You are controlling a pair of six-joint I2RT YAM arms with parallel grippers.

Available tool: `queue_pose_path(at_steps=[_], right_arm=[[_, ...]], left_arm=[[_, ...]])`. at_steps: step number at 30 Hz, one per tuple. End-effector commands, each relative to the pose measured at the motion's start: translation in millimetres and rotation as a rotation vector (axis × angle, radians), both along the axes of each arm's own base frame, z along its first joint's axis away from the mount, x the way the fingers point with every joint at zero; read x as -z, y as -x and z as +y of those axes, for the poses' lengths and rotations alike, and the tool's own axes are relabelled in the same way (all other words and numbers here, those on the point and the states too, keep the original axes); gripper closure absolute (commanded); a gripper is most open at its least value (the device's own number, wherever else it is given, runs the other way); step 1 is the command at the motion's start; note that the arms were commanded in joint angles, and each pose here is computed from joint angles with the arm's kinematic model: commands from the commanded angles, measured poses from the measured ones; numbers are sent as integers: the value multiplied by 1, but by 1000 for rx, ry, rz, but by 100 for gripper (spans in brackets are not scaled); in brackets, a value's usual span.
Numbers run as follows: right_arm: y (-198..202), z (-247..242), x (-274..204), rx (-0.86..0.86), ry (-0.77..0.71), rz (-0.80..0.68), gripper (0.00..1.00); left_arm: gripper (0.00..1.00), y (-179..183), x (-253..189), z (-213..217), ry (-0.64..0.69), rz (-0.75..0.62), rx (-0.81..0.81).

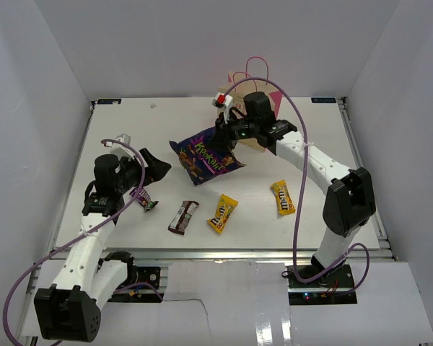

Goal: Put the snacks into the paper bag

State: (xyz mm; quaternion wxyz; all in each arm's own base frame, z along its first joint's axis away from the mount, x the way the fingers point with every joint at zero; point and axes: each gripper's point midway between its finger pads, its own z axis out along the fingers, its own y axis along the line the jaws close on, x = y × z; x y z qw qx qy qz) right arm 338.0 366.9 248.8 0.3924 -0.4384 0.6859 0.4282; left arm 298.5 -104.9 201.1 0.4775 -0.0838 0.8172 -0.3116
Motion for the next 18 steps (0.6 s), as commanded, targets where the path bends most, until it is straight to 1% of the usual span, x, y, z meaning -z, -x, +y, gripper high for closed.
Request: queue_pose_path(at_steps=[1,6,8,9,11,12,14,16,17,18], right_arm=[[9,-2,-125,-60,-190,-295,92],[-2,-18,-190,-9,-246,-433,92],[-11,-32,-243,56,-300,-537,92],[-8,-35,-259,66,-317,-569,92],[-16,-45,-283,111,-346,-621,92],[-17,-55,-307,148,-373,-672,92],[-25,-60,-324,187,-396,-718,92],[-38,-74,-354,281,-432,-797,92],[-39,-76,-362,285,-446,-823,92],[-47,-84,-371,341,-457,-851,92]], left_arm=[[2,9,-8,-2,26,-20,10],[2,15,-10,-2,33,-26,4],[2,17,-11,-1,37,-27,1],[2,17,-10,-1,37,-24,-1],[2,18,-10,-1,38,-26,0],[2,19,-9,-2,39,-23,2],[2,20,-10,-2,43,-25,5],[2,21,-9,-3,45,-22,7],[2,21,-9,-3,46,-22,7],[2,21,-10,-3,46,-24,9]])
